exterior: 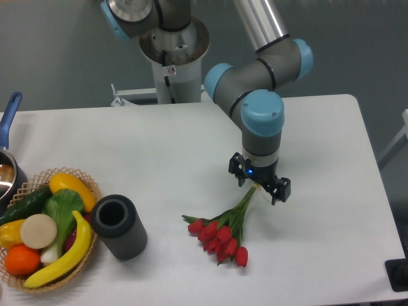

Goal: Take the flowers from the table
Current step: 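Lower the open gripper onto the green tulip stems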

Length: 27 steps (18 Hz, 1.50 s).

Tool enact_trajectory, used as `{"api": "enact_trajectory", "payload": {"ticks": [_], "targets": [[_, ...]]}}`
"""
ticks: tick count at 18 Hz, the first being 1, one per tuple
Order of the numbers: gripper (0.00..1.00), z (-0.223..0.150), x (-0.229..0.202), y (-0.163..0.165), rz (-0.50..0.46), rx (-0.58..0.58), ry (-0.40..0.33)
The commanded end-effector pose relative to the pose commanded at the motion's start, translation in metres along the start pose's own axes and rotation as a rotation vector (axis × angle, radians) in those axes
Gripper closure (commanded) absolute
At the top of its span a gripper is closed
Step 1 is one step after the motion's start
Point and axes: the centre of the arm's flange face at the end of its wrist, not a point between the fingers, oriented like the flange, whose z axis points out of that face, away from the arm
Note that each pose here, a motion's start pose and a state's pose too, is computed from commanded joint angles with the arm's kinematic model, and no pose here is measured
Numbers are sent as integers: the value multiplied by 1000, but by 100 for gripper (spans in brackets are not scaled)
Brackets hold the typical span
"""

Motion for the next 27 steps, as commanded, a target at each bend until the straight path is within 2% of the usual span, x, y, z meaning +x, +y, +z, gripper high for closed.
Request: {"api": "enact_trajectory", "payload": {"ticks": [6,20,21,25,27], "targets": [[0,33,10,-11,23,-17,51],[0,46,7,-14,37,-21,66],[5,50,7,-14,37,-25,71],[37,54,8,-16,40,-22,79],[59,56,8,-16,34,-23,82]]}}
